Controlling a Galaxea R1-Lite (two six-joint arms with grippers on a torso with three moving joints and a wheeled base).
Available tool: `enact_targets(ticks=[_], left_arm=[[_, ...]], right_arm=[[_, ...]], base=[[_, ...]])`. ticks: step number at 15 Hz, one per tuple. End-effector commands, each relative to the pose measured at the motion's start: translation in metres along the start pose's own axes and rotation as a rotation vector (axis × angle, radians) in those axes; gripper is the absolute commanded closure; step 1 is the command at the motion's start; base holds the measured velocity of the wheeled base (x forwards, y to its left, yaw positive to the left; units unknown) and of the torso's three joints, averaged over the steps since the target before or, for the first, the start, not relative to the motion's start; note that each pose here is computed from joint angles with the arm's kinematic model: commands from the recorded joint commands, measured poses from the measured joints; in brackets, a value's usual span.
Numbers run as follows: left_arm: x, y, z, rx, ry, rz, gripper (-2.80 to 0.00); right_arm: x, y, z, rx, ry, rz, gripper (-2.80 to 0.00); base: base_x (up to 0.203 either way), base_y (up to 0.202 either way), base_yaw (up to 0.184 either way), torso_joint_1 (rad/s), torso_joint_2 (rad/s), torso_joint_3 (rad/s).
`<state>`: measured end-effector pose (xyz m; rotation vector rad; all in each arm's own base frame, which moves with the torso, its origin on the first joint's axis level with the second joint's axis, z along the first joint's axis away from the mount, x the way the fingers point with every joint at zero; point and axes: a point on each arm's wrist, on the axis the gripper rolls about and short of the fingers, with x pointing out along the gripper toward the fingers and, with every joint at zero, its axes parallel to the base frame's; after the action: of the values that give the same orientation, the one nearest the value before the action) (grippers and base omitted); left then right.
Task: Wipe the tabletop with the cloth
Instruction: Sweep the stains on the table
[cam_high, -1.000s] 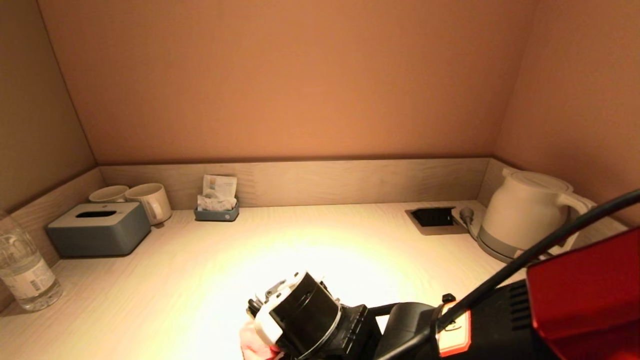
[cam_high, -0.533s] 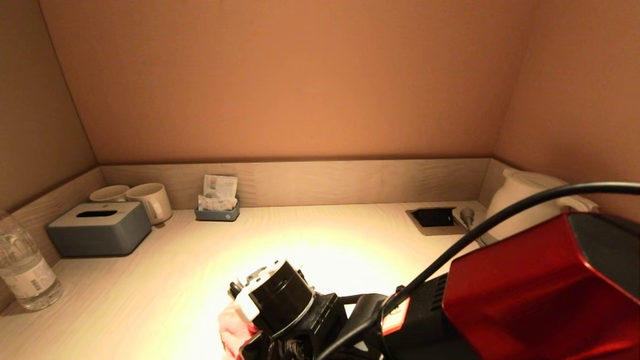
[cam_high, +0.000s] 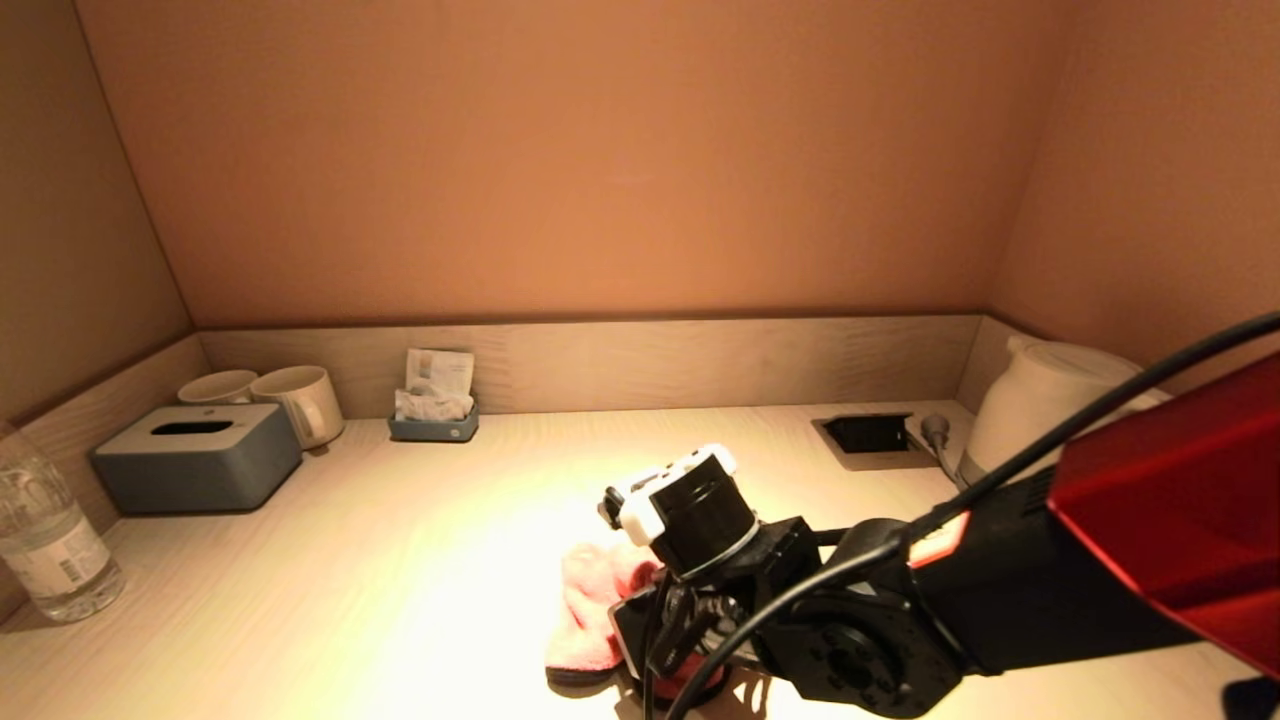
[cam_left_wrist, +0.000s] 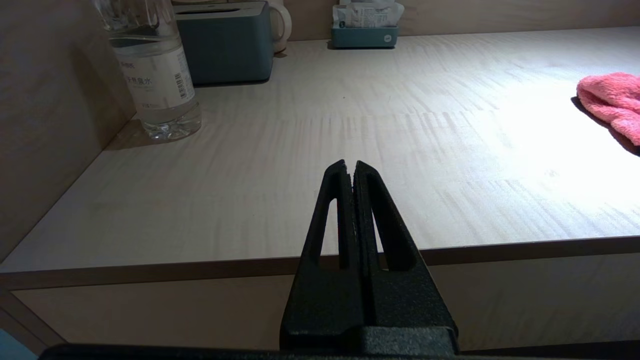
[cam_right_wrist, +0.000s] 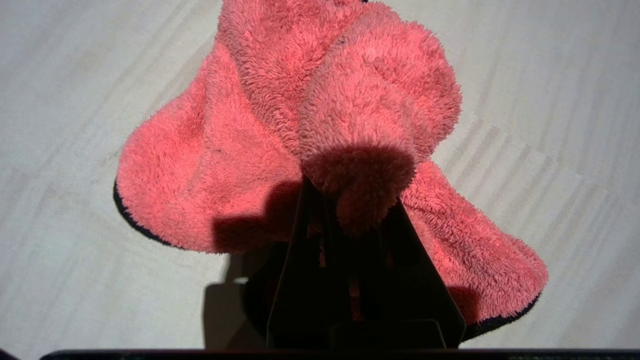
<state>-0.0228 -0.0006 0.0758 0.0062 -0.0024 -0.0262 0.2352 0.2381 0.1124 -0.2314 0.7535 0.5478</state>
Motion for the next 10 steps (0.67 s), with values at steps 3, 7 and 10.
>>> enact_targets(ticks=[3, 7, 10], left_arm=[[0.000, 0.000, 0.000, 0.000, 0.001, 0.000, 0.00], [0.000, 0.000, 0.000, 0.000, 0.001, 0.000, 0.00], [0.000, 0.000, 0.000, 0.002, 0.000, -0.001, 0.00]], right_arm=[[-0.041, 0.007, -0.014, -0.033, -0.024, 0.039, 0.00], [-0.030, 0.042, -0.023, -0.114, 0.012, 0.109, 0.00], [-0.015, 0.061, -0.020, -0.143, 0.019, 0.136, 0.00]], base=[[0.000, 0.000, 0.000, 0.000, 0.00, 0.000], [0.000, 0.000, 0.000, 0.000, 0.00, 0.000], [0.000, 0.000, 0.000, 0.000, 0.00, 0.000]])
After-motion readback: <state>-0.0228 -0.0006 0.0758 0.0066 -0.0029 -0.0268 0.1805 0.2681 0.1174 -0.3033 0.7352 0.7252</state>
